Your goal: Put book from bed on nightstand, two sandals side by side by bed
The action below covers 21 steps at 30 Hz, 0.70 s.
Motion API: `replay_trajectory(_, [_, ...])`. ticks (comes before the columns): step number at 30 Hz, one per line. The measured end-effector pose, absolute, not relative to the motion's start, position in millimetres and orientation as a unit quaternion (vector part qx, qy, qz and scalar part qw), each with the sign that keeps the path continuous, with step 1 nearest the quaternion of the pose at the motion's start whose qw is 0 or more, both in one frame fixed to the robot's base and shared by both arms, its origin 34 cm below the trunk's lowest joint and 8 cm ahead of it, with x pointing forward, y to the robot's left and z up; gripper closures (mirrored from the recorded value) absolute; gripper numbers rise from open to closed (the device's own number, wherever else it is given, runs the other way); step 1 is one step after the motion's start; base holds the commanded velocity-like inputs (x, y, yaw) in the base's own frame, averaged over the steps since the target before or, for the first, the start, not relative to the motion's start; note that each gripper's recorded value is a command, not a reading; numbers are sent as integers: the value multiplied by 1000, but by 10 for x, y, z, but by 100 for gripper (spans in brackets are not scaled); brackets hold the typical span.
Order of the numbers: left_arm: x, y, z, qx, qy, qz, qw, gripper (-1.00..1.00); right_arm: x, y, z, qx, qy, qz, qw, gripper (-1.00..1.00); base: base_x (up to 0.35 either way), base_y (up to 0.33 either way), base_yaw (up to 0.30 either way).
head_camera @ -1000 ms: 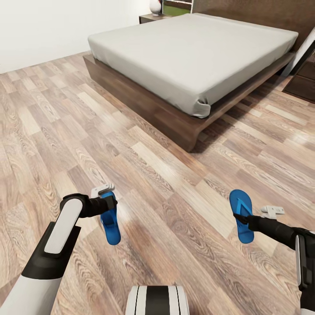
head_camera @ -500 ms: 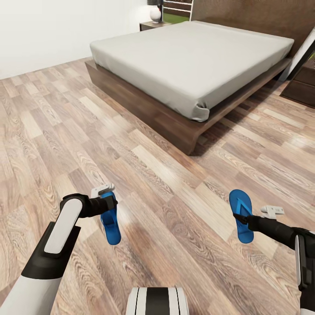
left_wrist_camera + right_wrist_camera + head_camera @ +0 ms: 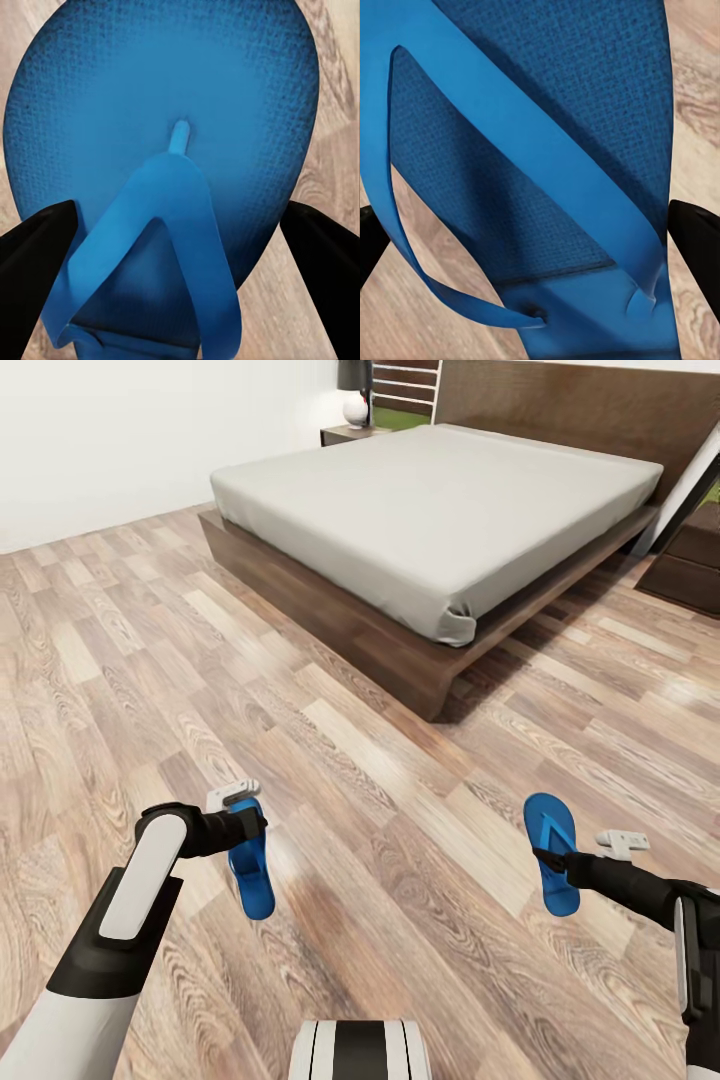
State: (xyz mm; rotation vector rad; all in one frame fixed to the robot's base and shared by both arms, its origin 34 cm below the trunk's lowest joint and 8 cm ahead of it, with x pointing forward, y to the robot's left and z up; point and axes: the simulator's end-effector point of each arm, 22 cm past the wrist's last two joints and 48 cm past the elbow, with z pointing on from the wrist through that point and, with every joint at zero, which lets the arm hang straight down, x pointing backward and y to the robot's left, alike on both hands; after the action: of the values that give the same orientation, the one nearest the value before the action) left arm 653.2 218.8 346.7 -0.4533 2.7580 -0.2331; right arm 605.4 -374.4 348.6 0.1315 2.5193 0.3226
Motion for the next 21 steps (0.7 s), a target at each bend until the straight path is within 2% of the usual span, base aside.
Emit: replay_trajectory(21, [6562,2160,3637,-158,966,-91,181,100,6081,-3624,3508,38,948,123,292,100,0,0,0])
